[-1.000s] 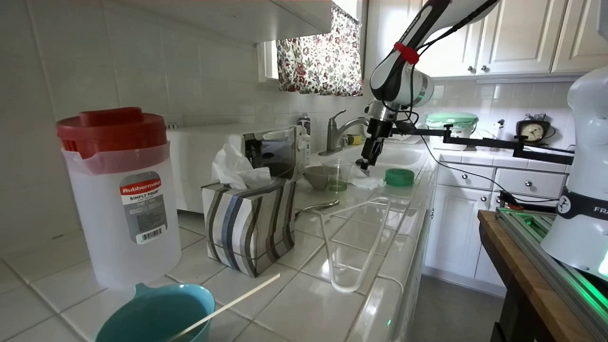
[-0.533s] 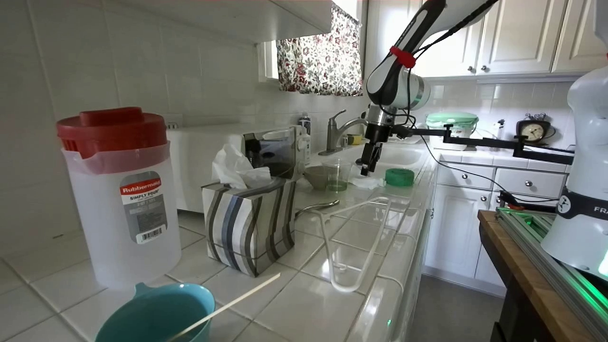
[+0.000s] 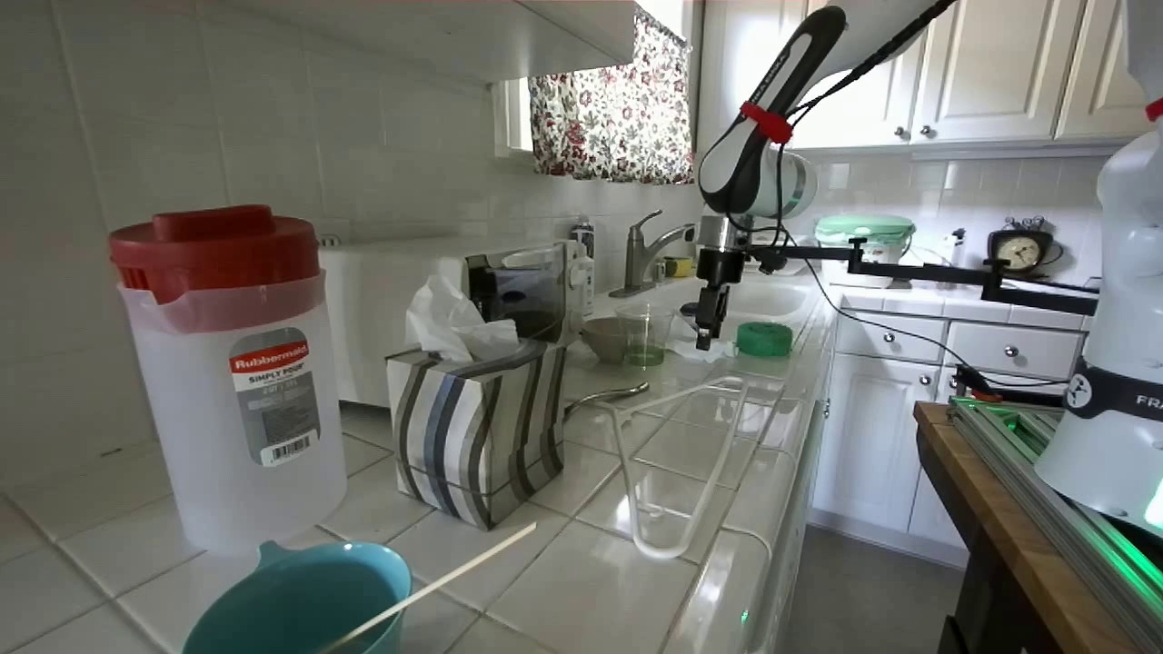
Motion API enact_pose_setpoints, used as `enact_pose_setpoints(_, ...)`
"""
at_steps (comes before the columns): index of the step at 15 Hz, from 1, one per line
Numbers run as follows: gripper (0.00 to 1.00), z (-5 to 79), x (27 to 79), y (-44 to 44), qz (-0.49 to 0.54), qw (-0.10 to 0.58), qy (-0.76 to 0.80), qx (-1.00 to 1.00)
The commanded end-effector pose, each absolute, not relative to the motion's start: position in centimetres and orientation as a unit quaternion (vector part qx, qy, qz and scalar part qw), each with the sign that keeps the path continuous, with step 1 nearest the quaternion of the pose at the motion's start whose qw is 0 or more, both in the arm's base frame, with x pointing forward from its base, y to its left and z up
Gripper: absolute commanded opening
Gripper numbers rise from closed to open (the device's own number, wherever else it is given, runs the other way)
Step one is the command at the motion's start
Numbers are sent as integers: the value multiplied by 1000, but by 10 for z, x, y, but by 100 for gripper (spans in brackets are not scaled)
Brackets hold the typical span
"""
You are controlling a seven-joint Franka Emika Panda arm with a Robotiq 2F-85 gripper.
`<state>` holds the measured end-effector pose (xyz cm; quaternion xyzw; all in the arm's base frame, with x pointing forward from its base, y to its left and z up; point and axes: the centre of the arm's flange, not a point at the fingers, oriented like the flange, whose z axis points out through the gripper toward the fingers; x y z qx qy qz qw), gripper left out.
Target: Use the paper towel to wipe the counter
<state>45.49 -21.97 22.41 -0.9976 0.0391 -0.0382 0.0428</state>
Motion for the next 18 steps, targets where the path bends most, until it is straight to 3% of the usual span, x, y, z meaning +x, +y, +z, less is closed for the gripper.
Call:
enact_pose_setpoints(1,66,217,463,-226,-14,43,24,-999)
enact_pose_setpoints(8,11,216,465,-228,-7,34,15,-999)
enact_pose_setpoints(10,0,219,469,-223,-7,32,9,-999)
enact_pose_setpoints(18,0,229,491,-179,7,20,-51,-998)
